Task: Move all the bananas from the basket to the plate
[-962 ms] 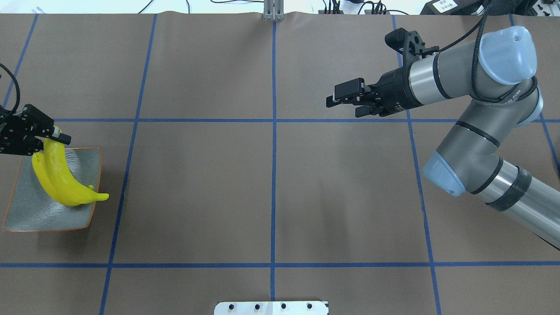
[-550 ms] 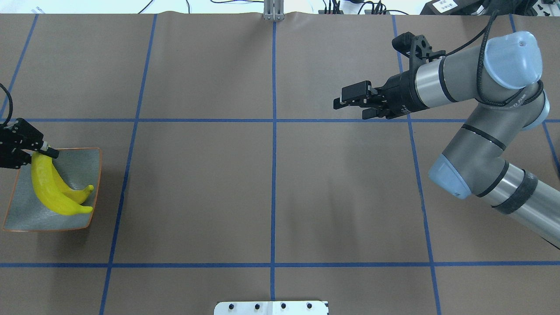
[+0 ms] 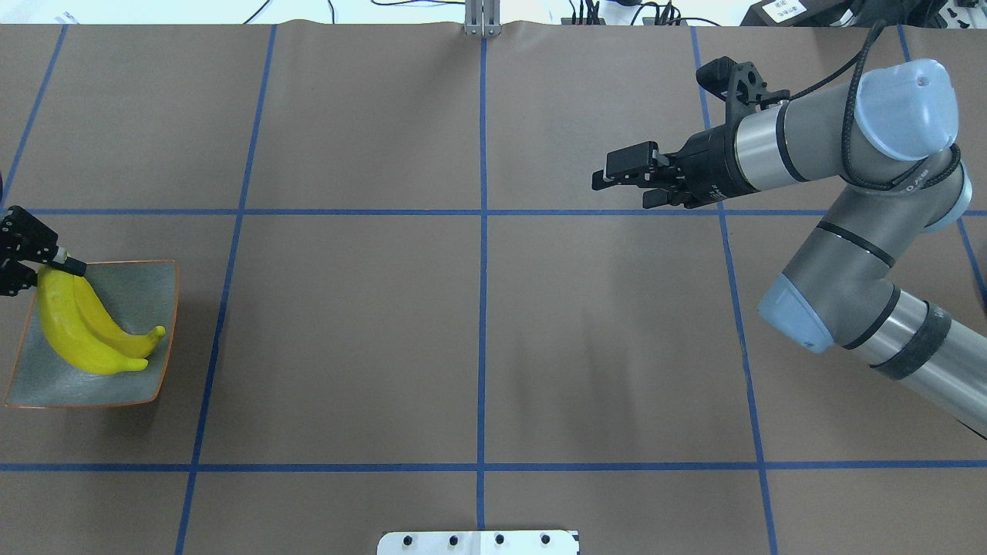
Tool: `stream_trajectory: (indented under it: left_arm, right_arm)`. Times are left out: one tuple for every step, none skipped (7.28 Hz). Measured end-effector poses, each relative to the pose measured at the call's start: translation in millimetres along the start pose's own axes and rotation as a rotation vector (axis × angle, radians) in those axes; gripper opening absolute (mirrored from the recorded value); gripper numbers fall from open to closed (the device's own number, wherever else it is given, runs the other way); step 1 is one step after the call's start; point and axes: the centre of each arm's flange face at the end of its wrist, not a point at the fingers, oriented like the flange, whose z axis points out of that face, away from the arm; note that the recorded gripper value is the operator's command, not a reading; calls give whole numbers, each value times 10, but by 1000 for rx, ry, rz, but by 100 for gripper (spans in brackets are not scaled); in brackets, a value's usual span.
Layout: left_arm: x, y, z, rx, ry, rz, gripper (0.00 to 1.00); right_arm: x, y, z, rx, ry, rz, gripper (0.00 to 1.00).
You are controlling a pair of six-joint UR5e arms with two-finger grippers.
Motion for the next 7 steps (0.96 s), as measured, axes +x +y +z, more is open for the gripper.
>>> stream_trajectory:
  left_arm:
    - [-30,-21,-5,3,-1,-6,0]
    - [-62,-36,0,5,-2,-8,0]
    - [-102,-55,13,5,-3,-10,0]
    - [-138,-75,28,4,-6,-13,0]
    - [-149,-86,38,4,-7,-14,0]
    - [-148,-93,45,3,-7,-14,11]
    - [-142,-106,52,6,-7,-14,36]
  right_arm:
    - [11,1,-1,1,2,1,100]
    - [13,2,-2,2,2,1,100]
    - [14,2,-4,2,2,1,100]
    - [8,4,-9,3,1,2,100]
    - [2,7,-14,3,-1,6,100]
    - [4,7,-14,3,-1,11,100]
    - [9,6,-12,3,0,14,100]
